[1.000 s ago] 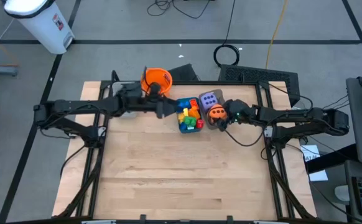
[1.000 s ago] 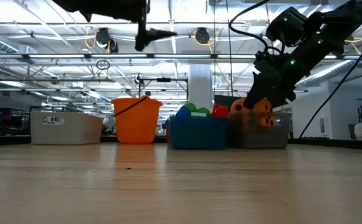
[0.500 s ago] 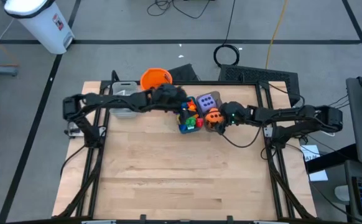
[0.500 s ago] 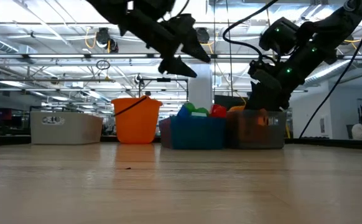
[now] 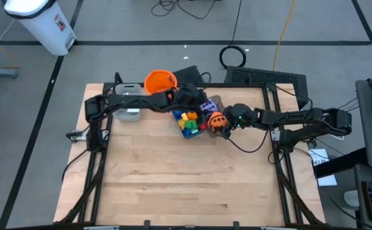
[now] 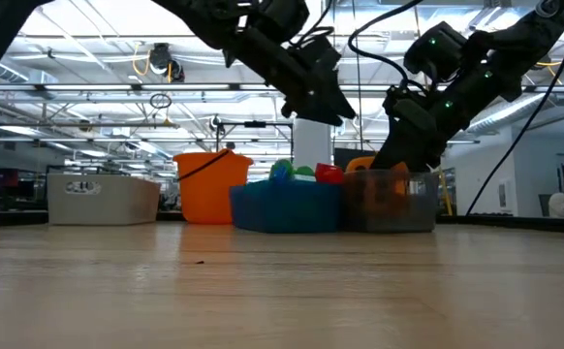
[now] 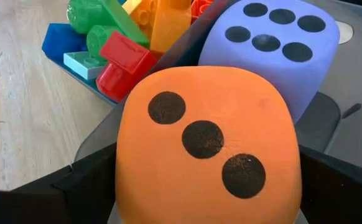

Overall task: Pick & Place Toys
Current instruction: Put the orange dice into the black bin, then return to Home Position

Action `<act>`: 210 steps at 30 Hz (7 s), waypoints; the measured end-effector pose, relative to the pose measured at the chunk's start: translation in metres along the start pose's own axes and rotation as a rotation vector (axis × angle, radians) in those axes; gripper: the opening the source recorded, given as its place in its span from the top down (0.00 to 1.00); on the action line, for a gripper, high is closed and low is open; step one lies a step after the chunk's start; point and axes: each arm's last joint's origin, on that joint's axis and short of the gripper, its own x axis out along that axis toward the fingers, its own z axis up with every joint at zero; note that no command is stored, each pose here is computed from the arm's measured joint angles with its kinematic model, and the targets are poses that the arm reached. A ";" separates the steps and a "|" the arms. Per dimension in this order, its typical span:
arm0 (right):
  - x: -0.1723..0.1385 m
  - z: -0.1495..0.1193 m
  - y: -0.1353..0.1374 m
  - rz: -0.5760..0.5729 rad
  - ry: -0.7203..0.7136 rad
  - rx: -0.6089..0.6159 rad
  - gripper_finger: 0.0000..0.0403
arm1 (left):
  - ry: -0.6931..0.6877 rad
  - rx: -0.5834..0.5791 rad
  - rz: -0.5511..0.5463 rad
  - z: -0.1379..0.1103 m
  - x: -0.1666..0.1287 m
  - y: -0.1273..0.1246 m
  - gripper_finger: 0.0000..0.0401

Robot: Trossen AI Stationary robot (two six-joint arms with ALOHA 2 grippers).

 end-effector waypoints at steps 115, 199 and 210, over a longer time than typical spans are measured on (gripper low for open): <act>-0.186 0.014 -0.006 0.006 -0.715 0.063 0.97 | -0.615 -0.249 0.026 -0.106 -0.396 -0.010 0.74; -0.119 -0.054 -0.018 0.120 -0.985 -0.127 0.99 | -0.553 -0.331 -0.054 -0.243 -0.260 -0.006 0.74; -0.119 -0.054 -0.018 0.120 -0.985 -0.127 0.99 | -0.552 -0.332 -0.054 -0.243 -0.260 -0.006 0.74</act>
